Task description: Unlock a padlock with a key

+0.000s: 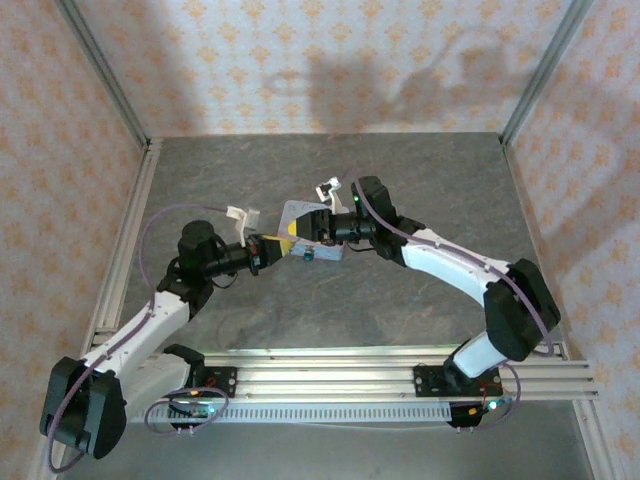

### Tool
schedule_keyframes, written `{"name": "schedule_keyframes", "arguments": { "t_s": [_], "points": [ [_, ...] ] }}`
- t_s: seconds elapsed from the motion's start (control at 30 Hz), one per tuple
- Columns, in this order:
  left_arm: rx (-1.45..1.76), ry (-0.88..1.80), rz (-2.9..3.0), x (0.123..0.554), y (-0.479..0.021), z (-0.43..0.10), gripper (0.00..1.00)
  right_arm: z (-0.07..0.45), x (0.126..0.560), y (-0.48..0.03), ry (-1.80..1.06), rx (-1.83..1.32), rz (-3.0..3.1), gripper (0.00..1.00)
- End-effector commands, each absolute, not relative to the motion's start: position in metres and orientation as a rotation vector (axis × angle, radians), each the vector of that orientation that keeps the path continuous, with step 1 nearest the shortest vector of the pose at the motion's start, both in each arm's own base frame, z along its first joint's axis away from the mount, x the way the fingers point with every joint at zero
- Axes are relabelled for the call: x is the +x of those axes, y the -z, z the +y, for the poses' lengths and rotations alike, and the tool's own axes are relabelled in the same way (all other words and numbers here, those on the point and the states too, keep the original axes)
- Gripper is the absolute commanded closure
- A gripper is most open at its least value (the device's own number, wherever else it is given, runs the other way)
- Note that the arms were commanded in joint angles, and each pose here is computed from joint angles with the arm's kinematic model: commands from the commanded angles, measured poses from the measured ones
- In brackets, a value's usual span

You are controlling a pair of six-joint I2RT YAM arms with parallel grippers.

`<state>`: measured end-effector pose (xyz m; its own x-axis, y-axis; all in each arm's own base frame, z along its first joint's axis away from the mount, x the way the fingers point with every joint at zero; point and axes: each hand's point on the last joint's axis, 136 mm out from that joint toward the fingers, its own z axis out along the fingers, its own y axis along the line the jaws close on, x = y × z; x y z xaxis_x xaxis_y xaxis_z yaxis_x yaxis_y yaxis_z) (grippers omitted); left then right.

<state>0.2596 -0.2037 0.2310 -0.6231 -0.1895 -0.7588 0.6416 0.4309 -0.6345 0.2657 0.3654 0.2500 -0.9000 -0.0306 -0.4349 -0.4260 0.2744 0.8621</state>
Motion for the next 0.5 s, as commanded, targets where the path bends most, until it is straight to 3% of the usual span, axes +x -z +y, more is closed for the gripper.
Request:
{"name": "schedule_keyframes", "arguments": {
  "t_s": [0.0, 0.23, 0.47],
  "points": [
    [0.368, 1.341, 1.85, 0.26, -0.247, -0.203, 1.0, 0.366, 0.252, -0.283, -1.736, -0.495, 2.083, 0.53],
    [0.317, 1.378, 1.828, 0.264, -0.251, -0.202, 1.0, 0.365, 0.244, -0.285, -1.754, -0.497, 2.085, 0.59],
    [0.326, 1.382, 1.816, 0.26, -0.257, -0.201, 1.0, 0.36, 0.248, -0.267, -1.667, -0.47, 2.153, 0.56]
  ]
}}
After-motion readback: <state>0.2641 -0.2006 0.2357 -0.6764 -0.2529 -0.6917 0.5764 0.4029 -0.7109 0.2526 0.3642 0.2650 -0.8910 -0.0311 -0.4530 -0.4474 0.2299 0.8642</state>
